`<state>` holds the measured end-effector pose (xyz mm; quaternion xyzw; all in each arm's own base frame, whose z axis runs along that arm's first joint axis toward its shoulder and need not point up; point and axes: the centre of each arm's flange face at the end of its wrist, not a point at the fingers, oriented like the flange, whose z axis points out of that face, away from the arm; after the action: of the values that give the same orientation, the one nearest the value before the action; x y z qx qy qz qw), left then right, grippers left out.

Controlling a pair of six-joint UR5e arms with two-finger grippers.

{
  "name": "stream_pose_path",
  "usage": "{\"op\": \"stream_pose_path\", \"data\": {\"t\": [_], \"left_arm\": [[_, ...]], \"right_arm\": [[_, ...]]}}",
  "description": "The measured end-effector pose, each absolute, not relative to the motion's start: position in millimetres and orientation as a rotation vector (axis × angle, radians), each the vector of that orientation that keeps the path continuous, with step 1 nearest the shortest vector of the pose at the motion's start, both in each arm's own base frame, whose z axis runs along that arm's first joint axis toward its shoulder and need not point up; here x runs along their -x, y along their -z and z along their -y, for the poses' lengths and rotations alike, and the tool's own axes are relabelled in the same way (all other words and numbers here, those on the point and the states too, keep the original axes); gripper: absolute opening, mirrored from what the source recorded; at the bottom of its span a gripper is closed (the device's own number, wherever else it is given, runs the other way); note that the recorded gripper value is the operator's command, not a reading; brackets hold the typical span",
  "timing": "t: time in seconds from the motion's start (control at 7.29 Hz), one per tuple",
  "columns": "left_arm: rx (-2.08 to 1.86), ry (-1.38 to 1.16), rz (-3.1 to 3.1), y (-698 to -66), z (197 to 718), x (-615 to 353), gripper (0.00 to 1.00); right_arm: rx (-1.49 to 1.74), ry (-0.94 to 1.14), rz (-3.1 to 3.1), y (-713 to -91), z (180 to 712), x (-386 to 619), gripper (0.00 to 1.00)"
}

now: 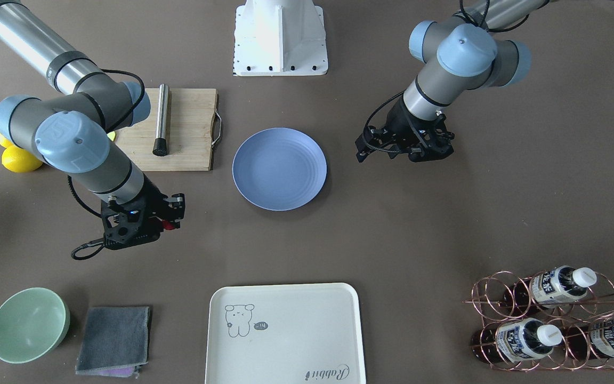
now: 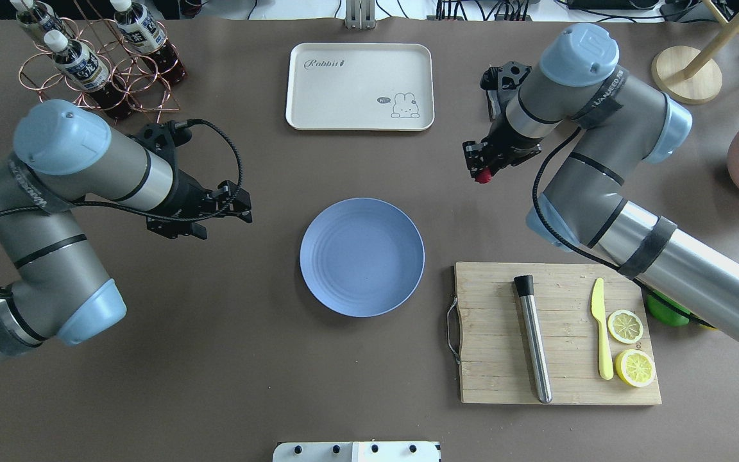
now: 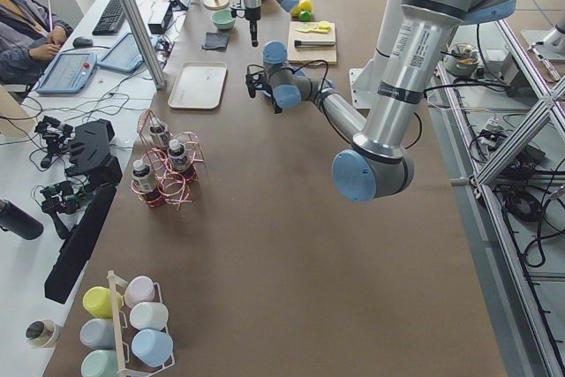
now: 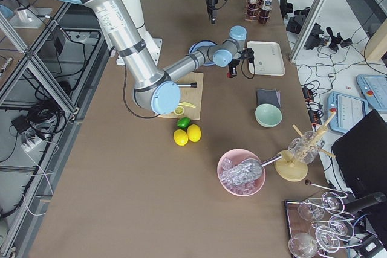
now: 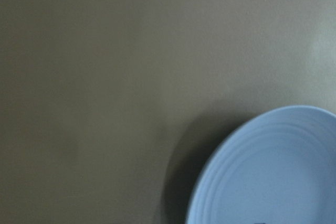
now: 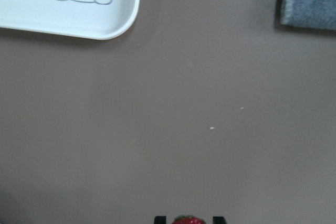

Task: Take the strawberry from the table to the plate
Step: 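Carry the strawberry with the right gripper over the plate while the left withdraws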

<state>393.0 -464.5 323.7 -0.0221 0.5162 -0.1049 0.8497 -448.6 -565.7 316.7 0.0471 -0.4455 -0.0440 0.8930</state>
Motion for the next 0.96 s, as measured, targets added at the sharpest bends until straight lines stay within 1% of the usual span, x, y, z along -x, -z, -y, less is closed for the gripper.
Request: {"op": "stream_pose_path", "data": {"t": [0.27,0.41,0.69,0.96], "left_arm": [[-0.012,0.121,-1.048,-379.6,492.7,-319.5,0.90],[-0.035,0.087,-1.034,-401.5,504.3,-290.8,0.90],[-0.050,0.073,-1.019,-425.0,514.5,-259.9,0.90],[-0.055,0.084,-1.004,-446.7,514.1,-231.1,0.91]], "right_arm": [[-0.058,0.025,0.985,-252.3,519.3,509.6,0.00],[-0.051,-0.001,0.997,-232.6,493.2,536.7,0.00],[-0.057,-0.020,0.999,-210.2,444.2,584.1,0.00],[-0.070,-0.028,0.990,-202.8,415.4,612.3,0.00]]}}
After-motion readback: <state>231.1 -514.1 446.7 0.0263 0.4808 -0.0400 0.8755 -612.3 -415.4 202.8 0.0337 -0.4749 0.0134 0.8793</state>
